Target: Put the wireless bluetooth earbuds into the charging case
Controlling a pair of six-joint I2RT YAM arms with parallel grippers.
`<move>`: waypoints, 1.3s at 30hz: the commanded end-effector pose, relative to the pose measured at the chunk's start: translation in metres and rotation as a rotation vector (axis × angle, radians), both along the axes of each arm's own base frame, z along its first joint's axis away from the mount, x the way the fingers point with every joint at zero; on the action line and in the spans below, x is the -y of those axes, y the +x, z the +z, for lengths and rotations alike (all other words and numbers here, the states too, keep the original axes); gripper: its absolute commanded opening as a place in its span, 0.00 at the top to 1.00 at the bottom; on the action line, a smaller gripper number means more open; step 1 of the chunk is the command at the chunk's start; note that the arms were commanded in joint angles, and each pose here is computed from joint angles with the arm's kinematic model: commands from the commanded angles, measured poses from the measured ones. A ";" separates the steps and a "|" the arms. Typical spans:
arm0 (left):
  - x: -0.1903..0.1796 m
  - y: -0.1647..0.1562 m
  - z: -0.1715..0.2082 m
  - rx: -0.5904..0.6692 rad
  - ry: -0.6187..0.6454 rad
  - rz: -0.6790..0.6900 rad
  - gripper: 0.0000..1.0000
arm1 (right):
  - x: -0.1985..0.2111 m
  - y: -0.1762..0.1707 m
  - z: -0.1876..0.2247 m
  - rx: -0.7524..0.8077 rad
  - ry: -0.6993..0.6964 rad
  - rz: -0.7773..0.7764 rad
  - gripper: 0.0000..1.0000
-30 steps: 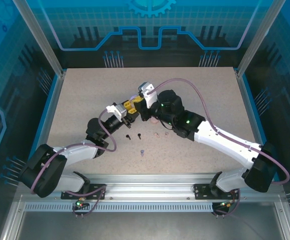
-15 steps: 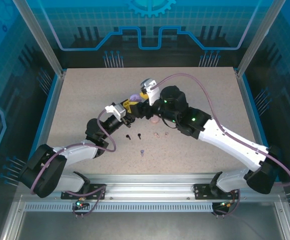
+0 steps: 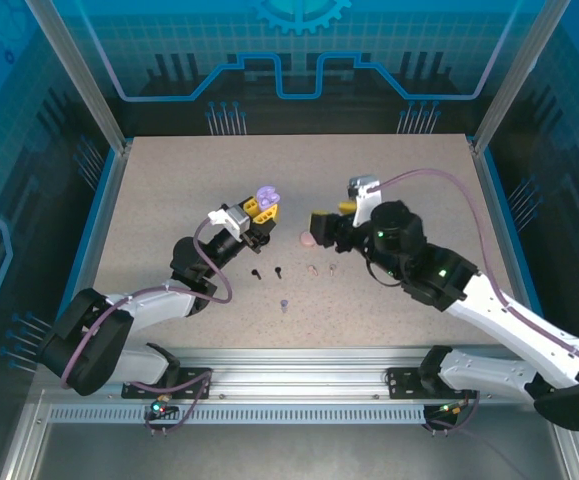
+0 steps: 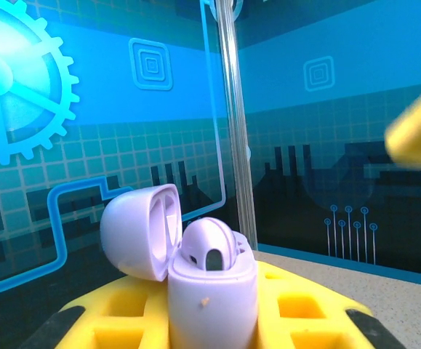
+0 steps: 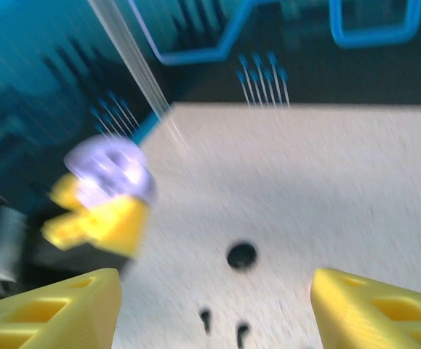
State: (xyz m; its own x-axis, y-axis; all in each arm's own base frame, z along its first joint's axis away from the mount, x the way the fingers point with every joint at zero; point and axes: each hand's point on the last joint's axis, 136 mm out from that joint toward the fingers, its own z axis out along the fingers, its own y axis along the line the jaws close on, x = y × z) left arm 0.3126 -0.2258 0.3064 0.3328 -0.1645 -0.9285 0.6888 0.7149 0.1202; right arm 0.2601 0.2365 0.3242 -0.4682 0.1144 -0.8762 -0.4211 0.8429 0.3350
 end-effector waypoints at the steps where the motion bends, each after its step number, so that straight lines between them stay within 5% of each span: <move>1: -0.004 -0.008 0.013 0.040 -0.041 0.003 1.00 | 0.019 -0.001 -0.066 -0.167 -0.057 -0.113 0.30; 16: -0.034 -0.007 0.022 0.031 -0.116 0.139 1.00 | -0.034 -0.035 -0.221 -0.501 -0.379 -0.196 0.34; 26: -0.052 -0.001 0.030 0.031 -0.162 0.220 1.00 | -0.076 -0.043 -0.261 -0.590 -0.419 -0.266 0.37; 39: -0.070 0.009 0.029 0.006 -0.199 0.263 1.00 | -0.097 -0.048 -0.295 -0.656 -0.477 -0.307 0.54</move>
State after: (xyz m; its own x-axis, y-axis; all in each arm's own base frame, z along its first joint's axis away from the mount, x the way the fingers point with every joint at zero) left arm 0.3273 -0.1662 0.3227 0.3569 -0.2135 -0.9094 0.4891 0.8722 -0.0129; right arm 0.2171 0.3337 0.0331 -0.9003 0.0022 -0.4353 -0.0183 0.9989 0.0429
